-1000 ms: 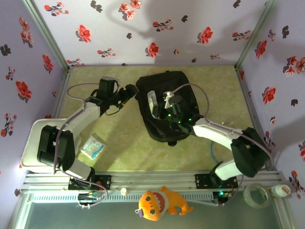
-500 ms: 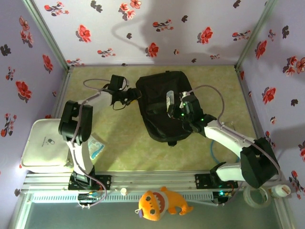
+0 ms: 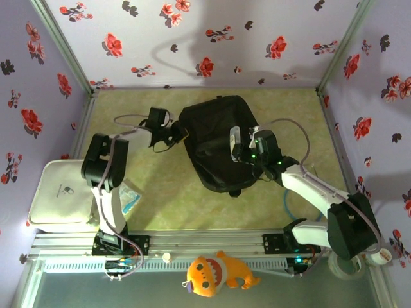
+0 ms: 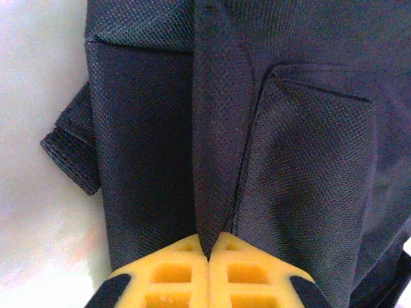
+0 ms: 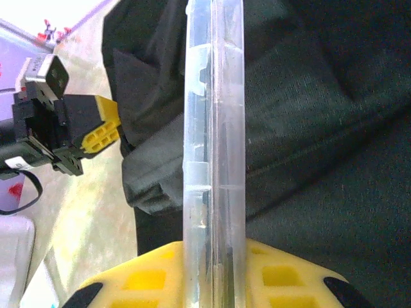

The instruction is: Pack the student bag

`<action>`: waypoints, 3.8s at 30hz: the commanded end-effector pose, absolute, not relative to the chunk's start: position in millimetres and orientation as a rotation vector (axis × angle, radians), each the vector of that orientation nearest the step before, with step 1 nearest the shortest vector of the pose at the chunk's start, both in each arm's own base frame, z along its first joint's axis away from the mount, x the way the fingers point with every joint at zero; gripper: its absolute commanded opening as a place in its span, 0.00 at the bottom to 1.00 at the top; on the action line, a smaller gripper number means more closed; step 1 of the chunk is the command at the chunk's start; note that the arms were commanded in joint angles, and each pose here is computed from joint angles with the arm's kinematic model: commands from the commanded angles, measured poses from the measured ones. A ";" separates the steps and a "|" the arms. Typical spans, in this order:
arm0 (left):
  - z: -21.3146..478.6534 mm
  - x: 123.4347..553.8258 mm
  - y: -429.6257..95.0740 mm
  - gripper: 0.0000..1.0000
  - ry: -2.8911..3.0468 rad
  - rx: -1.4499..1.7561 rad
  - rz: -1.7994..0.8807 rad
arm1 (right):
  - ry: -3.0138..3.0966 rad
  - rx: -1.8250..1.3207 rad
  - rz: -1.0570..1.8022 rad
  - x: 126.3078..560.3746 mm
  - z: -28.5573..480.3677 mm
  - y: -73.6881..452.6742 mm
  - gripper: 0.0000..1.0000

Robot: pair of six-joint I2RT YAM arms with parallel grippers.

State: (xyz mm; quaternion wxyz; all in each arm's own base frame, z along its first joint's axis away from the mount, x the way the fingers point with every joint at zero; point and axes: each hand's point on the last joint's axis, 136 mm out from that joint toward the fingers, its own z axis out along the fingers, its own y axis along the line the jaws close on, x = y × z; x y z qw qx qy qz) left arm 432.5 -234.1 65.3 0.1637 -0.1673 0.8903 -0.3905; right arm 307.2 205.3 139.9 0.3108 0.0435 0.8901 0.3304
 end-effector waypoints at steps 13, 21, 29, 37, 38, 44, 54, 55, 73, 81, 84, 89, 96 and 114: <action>109.8 358.0 -152.4 0.35 2.544 -0.509 -0.651 | 2.558 0.097 1.015 284.5 95.5 225.6 0.11; 152.7 360.0 -199.4 0.51 2.560 -0.022 -0.425 | 2.567 0.117 0.995 287.0 90.0 224.1 0.11; 138.6 380.5 -261.6 0.46 2.617 0.400 -0.146 | 2.559 0.124 0.976 286.1 92.0 220.0 0.11; 109.2 402.0 -283.3 0.40 2.674 0.500 -0.021 | 2.560 0.135 0.951 285.4 90.5 216.0 0.11; 106.7 403.8 -286.0 0.38 2.676 0.511 -0.017 | 2.563 0.140 0.947 285.1 89.6 215.4 0.11; 108.0 412.9 -294.4 0.08 2.662 0.506 -0.025 | 2.556 0.121 0.908 284.4 95.6 210.5 0.12; 183.3 401.8 -304.6 0.00 2.523 0.424 -0.277 | 2.366 -0.120 1.183 275.4 151.2 242.1 0.12; 189.8 400.8 -304.7 0.00 2.509 0.408 -0.306 | 2.345 -0.133 1.221 276.0 155.9 247.1 0.12; 196.0 397.3 -298.6 0.00 2.509 0.297 -0.477 | 2.398 -0.119 1.411 286.3 122.2 292.3 0.13; 178.6 400.2 -287.9 0.00 2.553 0.274 -0.447 | 2.310 -0.058 1.399 350.4 129.0 302.9 0.13; 165.3 402.1 -279.0 0.00 2.587 0.242 -0.431 | 2.246 -0.023 1.443 367.6 132.4 305.4 0.19; 151.2 400.4 -275.3 0.00 2.632 0.212 -0.439 | 2.268 0.014 1.504 359.8 120.8 307.6 0.35; 140.3 403.3 -272.4 0.00 2.656 0.198 -0.440 | 2.358 0.014 1.316 326.6 120.0 274.7 0.57; 140.4 405.4 -276.8 0.00 2.653 0.192 -0.477 | 2.537 -0.066 1.055 295.5 104.5 267.0 0.32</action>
